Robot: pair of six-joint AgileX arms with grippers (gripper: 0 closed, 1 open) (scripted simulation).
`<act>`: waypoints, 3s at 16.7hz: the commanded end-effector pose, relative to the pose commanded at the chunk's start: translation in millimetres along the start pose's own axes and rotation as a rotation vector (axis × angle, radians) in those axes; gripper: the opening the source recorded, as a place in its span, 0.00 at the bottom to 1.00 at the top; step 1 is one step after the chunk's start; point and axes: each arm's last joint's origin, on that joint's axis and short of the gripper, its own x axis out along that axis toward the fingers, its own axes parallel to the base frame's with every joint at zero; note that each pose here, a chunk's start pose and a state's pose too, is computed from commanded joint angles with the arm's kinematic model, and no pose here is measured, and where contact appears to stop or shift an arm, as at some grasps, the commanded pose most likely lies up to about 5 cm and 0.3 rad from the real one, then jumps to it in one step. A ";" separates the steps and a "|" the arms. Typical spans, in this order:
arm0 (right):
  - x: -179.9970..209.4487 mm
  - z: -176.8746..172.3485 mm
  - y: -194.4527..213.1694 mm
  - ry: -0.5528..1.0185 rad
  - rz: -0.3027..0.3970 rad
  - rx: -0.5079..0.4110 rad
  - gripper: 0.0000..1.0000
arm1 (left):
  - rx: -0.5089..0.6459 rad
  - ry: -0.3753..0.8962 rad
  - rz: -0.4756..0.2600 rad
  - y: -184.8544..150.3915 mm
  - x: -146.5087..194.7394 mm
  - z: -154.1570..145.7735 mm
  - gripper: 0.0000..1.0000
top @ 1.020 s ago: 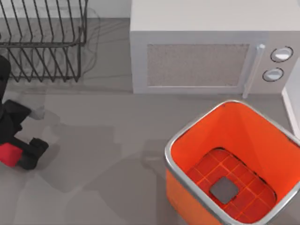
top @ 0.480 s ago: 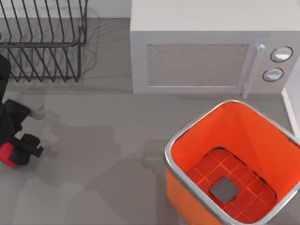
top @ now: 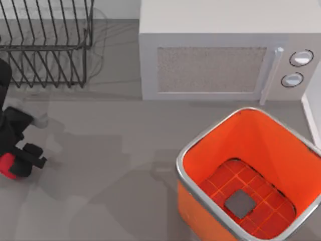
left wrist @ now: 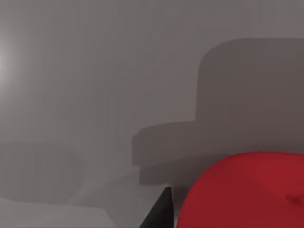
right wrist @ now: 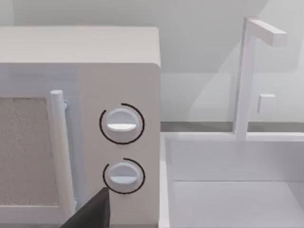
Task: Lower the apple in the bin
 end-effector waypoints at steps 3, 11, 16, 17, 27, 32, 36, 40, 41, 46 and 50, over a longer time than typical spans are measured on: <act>0.0 0.0 0.0 0.000 0.000 0.000 1.00 | 0.000 -0.017 0.008 1.3 -11.2 2.4 0.00; 0.0 0.0 0.0 0.000 0.000 0.000 1.00 | 0.001 0.013 -0.009 4.4 -107.1 8.8 0.00; 0.0 0.0 0.0 0.000 0.000 0.000 1.00 | -0.002 -0.015 0.008 -0.6 -157.2 0.4 0.00; 0.0 0.0 0.0 0.000 0.000 0.000 1.00 | -0.002 -0.016 0.008 -0.7 -157.6 0.2 0.00; 0.0 0.0 0.0 0.000 0.000 0.000 1.00 | -0.043 0.023 -0.002 -37.8 -163.7 57.9 0.00; 0.0 0.0 0.0 0.000 0.000 0.000 1.00 | -0.187 0.046 0.012 -134.4 -171.4 130.1 0.00; 0.0 0.0 0.0 0.000 0.000 0.000 1.00 | -0.350 0.054 0.033 -244.8 -166.9 154.9 0.00; 0.0 0.0 0.0 0.000 0.000 0.000 1.00 | -0.453 0.024 0.040 -345.0 -163.3 141.8 0.00; 0.0 0.0 0.0 0.000 0.000 0.000 1.00 | -0.466 0.012 0.036 -363.9 -163.7 135.6 0.00; 0.0 0.0 0.0 0.000 0.000 0.000 1.00 | -0.485 -0.020 0.021 -405.4 -165.7 117.1 0.00; 0.0 0.0 0.0 0.000 0.000 0.000 1.00 | -0.489 -0.027 0.021 -402.4 -167.1 118.5 0.00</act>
